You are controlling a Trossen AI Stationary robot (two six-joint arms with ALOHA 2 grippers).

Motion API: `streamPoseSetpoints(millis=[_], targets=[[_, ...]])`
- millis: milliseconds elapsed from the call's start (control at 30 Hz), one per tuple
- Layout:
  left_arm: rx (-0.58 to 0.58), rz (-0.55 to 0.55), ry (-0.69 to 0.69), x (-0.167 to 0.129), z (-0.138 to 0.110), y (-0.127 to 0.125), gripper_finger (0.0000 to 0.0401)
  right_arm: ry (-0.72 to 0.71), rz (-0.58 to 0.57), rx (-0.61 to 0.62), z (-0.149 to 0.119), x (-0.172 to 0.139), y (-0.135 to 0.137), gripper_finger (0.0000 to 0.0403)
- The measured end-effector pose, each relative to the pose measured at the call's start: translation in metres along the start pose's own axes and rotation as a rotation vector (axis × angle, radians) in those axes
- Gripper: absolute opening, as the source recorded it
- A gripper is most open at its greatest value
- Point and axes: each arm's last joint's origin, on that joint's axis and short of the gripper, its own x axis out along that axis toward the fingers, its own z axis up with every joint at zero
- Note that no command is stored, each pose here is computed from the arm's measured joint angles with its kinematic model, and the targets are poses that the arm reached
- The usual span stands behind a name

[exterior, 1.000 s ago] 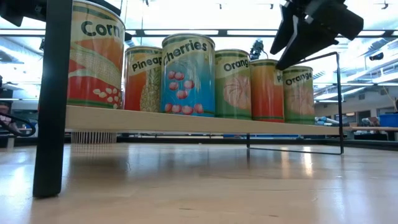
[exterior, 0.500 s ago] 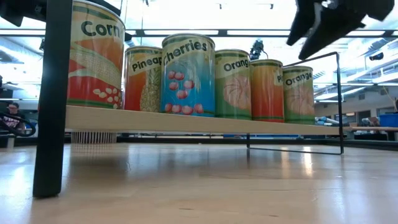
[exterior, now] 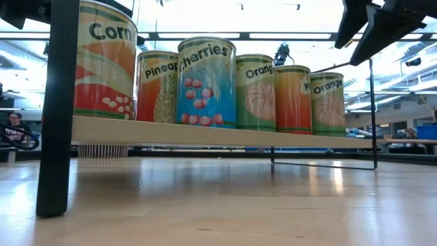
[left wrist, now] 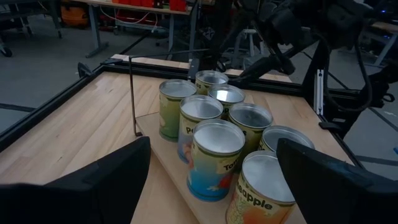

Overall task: Pick and place cans onto a shelf
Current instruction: Adjust the cans on the shelf

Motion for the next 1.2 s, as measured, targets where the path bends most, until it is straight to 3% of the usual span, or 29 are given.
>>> streamPoseSetpoints(millis=[433, 1200], targets=[[0.0, 0.0, -0.001, 0.0, 0.0, 0.0, 0.0355, 0.033, -0.103, -0.03, -0.023, 0.027, 0.012, 0.0346], [0.0, 0.0, -0.001, 0.0, 0.0, 0.0, 0.0355, 0.074, -0.131, 0.074, -0.005, 0.053, -0.004, 0.0346]])
